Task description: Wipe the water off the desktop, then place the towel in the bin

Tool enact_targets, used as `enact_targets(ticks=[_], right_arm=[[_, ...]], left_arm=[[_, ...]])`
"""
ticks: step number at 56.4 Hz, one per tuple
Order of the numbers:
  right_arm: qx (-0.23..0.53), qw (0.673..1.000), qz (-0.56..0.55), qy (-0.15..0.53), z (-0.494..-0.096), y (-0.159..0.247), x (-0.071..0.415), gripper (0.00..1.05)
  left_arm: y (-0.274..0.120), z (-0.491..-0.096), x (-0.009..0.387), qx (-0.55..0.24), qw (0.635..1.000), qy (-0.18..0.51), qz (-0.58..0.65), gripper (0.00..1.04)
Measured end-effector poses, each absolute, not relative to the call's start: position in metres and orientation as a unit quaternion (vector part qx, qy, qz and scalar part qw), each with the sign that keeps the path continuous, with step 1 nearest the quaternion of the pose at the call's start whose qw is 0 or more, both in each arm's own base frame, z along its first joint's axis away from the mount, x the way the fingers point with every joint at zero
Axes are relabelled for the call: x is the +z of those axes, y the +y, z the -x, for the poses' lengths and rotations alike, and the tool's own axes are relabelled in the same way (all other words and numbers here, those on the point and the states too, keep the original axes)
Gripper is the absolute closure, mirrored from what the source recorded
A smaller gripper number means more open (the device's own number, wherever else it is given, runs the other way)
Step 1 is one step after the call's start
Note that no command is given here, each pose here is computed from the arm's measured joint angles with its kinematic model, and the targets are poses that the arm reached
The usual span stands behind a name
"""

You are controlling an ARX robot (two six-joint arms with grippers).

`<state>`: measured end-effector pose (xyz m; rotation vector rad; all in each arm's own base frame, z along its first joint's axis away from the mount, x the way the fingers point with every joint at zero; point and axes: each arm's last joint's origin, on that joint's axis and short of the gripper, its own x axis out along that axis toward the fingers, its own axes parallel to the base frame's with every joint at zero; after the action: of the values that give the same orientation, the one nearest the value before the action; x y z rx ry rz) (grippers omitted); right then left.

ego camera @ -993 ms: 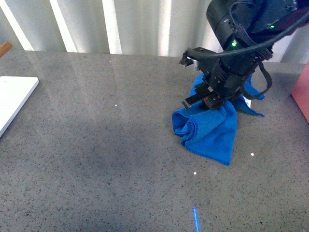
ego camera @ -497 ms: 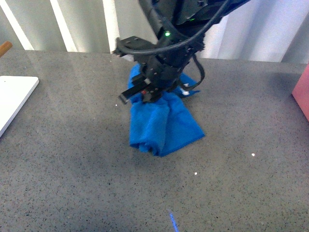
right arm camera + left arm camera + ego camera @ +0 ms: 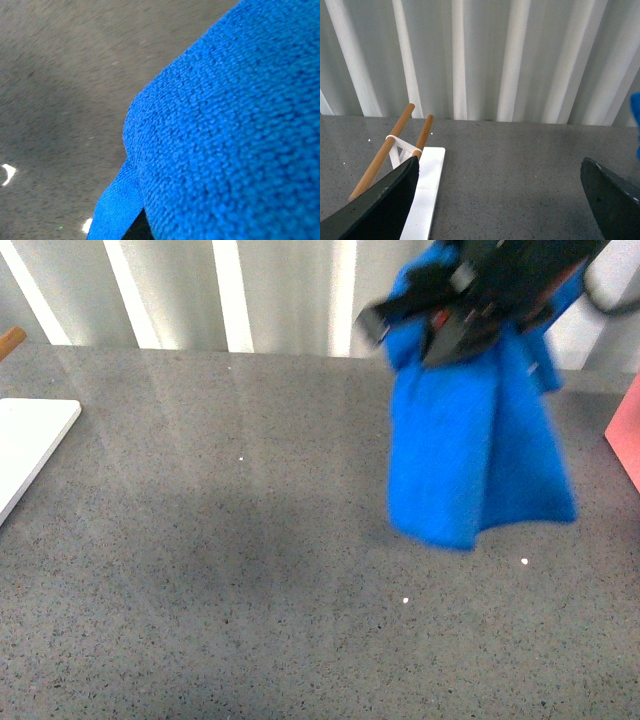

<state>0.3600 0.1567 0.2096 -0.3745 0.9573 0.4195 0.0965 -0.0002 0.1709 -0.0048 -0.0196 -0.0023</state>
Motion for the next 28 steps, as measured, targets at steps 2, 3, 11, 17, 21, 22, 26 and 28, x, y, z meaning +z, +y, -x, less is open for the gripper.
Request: enact_targets(ticks=[2,3,11,17,21,22,26,28], right_arm=[[0.168,0.862,0.180,0.443,-0.364,0.143,0.234,1.00],[0.152,0.868,0.180,0.438,-0.365,0.137,0.247,1.00],[0.015,0.891,0.165,0.424,-0.385,0.066,0.331,1.00],[-0.040,0.892,0.135,0.429,-0.386,0.019,0.353,1.00],[-0.048,0.889,0.119,0.439,-0.381,0.004,0.354,1.00],[-0.051,0.887,0.118,0.443,-0.379,0.001,0.354,1.00],[-0.056,0.884,0.112,0.450,-0.373,-0.007,0.352,1.00],[-0.059,0.881,0.109,0.456,-0.371,-0.010,0.351,1.00]], left_arm=[[0.000,-0.096,0.171,-0.001,1.000,-0.010,0.002,0.07],[0.000,-0.096,0.171,-0.001,1.000,-0.010,0.002,0.07],[0.000,-0.096,0.171,-0.001,1.000,-0.010,0.002,0.07],[0.000,-0.096,0.171,-0.001,1.000,-0.010,0.002,0.07],[0.000,-0.096,0.171,-0.001,1.000,-0.010,0.002,0.07],[0.000,-0.096,0.171,-0.001,1.000,-0.010,0.002,0.07],[0.000,-0.096,0.171,-0.001,1.000,-0.010,0.002,0.07],[0.000,-0.096,0.171,-0.001,1.000,-0.010,0.002,0.07]])
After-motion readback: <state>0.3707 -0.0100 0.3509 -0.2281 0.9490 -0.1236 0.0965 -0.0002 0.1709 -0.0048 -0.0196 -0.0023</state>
